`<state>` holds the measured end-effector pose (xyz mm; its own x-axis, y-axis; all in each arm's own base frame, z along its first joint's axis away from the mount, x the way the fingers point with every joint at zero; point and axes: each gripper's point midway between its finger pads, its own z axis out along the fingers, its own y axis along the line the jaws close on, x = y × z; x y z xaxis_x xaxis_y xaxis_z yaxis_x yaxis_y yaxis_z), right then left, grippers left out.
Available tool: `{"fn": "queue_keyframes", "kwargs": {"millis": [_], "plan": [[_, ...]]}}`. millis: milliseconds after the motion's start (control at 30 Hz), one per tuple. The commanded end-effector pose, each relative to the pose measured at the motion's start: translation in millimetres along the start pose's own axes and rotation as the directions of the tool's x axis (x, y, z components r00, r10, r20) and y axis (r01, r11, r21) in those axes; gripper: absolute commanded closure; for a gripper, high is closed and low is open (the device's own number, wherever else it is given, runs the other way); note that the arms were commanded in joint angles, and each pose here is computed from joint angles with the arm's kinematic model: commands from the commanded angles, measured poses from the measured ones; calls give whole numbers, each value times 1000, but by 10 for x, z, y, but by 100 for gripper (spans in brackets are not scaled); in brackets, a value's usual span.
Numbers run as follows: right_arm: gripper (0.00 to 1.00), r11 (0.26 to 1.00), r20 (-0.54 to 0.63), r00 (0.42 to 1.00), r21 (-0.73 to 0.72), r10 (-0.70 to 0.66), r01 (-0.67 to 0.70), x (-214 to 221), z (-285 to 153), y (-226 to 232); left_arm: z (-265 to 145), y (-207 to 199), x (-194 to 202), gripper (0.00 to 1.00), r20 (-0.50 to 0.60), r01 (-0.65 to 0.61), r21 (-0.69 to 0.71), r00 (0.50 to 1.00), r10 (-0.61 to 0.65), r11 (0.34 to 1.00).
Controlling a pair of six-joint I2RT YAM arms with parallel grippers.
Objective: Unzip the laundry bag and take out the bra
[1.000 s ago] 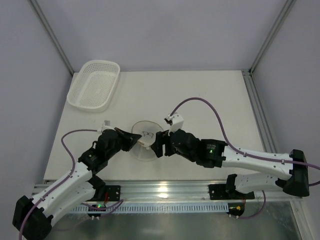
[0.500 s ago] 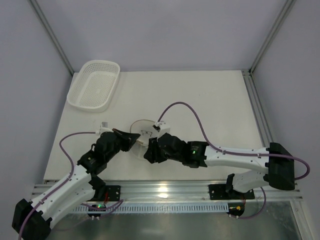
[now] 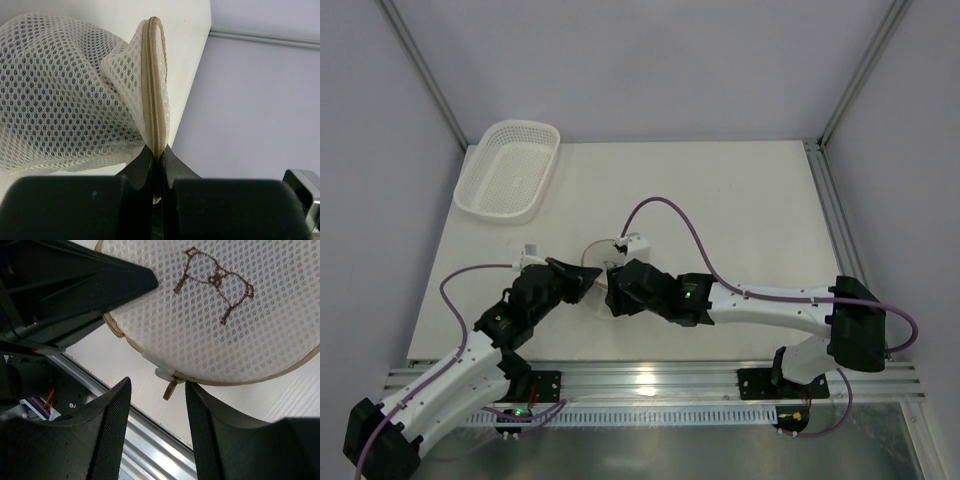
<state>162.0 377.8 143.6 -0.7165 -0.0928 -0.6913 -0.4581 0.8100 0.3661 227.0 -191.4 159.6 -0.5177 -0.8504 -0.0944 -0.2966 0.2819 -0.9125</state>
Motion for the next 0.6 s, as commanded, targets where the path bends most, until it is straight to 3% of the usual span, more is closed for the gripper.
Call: {"fn": "queue_keyframes", "kwargs": {"millis": [0, 67, 233, 433, 567], "plan": [[50, 999, 72, 997, 33, -15, 13, -273, 4, -7, -17, -60, 35, 100, -13, 0, 25, 1000, 0, 1000], [55, 999, 75, 997, 42, -19, 15, -297, 7, -25, -17, -55, 52, 100, -19, 2, 24, 1000, -1, 1000], [95, 993, 41, 999, 114, -33, 28, -242, -15, -211, -32, -71, 78, 100, -32, 3, 35, 999, -2, 999], [96, 975, -12, 999, 215, -51, 52, -68, -191, -523, -74, -110, 106, 100, -50, -13, 56, 999, 15, 998], [96, 932, -30, 996, 351, -87, 92, -6, -455, -917, -110, -101, 207, 100, -109, -117, 52, 987, 122, 992]]}}
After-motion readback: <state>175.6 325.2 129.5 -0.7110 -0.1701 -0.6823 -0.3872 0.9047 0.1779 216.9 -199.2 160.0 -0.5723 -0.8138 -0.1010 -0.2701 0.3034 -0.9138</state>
